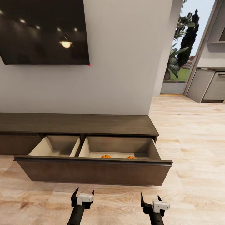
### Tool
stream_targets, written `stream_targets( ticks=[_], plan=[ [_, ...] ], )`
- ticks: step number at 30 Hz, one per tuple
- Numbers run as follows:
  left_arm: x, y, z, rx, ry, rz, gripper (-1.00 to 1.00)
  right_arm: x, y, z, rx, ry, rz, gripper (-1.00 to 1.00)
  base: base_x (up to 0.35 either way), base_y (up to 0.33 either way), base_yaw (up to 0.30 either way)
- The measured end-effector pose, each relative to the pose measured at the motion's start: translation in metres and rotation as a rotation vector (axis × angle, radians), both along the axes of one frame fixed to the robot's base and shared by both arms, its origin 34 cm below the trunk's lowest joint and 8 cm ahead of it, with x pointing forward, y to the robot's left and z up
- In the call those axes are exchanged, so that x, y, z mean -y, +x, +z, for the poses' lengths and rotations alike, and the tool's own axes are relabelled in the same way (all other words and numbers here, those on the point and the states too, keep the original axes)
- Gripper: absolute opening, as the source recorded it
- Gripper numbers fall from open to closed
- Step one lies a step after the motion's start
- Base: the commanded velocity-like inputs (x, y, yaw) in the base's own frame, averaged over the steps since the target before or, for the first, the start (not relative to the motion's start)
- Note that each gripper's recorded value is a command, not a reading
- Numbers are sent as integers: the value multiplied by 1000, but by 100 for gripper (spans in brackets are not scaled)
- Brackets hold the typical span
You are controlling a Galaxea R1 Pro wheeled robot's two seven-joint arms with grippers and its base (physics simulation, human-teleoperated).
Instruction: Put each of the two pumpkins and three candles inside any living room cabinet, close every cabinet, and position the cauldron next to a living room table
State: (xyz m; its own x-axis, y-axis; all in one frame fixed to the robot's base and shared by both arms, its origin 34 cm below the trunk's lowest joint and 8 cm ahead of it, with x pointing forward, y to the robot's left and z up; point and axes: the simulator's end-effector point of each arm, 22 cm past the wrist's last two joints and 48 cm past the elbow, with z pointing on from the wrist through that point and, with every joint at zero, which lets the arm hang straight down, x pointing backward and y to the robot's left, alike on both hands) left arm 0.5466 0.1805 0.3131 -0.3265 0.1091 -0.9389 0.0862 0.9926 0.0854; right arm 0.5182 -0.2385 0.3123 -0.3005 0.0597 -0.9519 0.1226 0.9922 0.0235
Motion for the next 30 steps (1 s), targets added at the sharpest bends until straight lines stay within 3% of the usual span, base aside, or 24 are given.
stream_targets(
  ticks=[16, 30],
  plan=[
    [0, -5, -12, -24, 0, 0, 100, 6, -16, -23, -62, -10, -12, 100, 0, 0, 0],
    [0, -5, -12, -25, 0, 0, 100, 4, -16, -22, -60, -12, -6, 100, 0, 0, 0]
  ],
)
